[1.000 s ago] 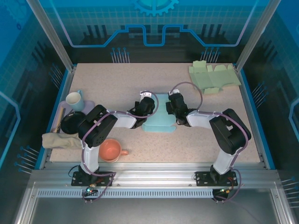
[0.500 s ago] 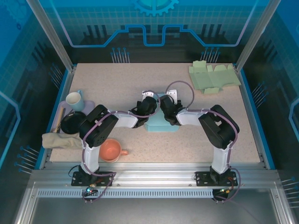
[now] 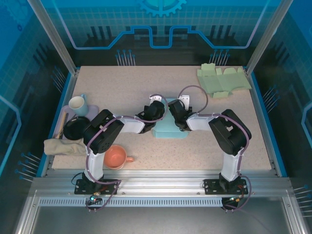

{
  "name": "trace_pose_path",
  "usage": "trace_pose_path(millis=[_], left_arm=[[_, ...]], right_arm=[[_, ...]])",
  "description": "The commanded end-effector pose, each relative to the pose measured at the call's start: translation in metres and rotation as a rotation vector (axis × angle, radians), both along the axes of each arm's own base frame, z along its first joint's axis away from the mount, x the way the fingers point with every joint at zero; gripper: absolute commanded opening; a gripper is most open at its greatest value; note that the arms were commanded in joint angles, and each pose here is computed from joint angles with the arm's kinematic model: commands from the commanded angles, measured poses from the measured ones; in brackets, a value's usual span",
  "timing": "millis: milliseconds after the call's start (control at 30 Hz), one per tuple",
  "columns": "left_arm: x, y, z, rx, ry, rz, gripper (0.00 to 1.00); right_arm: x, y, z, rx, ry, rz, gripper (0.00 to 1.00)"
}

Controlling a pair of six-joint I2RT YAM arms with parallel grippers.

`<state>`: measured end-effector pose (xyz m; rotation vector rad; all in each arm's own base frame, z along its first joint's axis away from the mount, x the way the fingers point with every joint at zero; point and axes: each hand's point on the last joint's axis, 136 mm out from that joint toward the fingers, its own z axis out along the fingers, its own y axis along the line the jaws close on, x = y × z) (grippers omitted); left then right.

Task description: Fold the paper box

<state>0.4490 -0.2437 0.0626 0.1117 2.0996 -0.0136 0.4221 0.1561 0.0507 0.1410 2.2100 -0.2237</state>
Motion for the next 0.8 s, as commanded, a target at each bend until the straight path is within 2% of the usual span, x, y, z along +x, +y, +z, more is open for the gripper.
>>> trace_pose_path(millis=[0, 167, 367, 467, 567, 767], left_arm=[[-0.006, 0.024, -0.027, 0.119, 0.076, 0.050, 0.12], [-0.007, 0.024, -0.027, 0.119, 0.077, 0.047, 0.12], [-0.006, 0.023, -0.026, 0.117, 0.075, 0.046, 0.12], [-0.007, 0.024, -0.027, 0.119, 0.076, 0.050, 0.12], [-0.006, 0.025, -0.026, 0.118, 0.075, 0.055, 0.12], [-0.006, 0.025, -0.027, 0.120, 0.076, 0.058, 0.12]], right_arm=[[0.006, 0.011, -0.003, 0.157, 0.012, 0.103, 0.44], [0.011, 0.016, -0.010, 0.172, 0.011, 0.115, 0.46], [0.012, 0.006, -0.012, 0.161, 0.004, 0.060, 0.42], [0.004, -0.024, -0.012, 0.072, 0.031, -0.100, 0.36], [-0.006, -0.051, -0.006, -0.017, 0.023, -0.232, 0.35], [-0.014, -0.067, 0.002, -0.079, 0.003, -0.297, 0.35]])
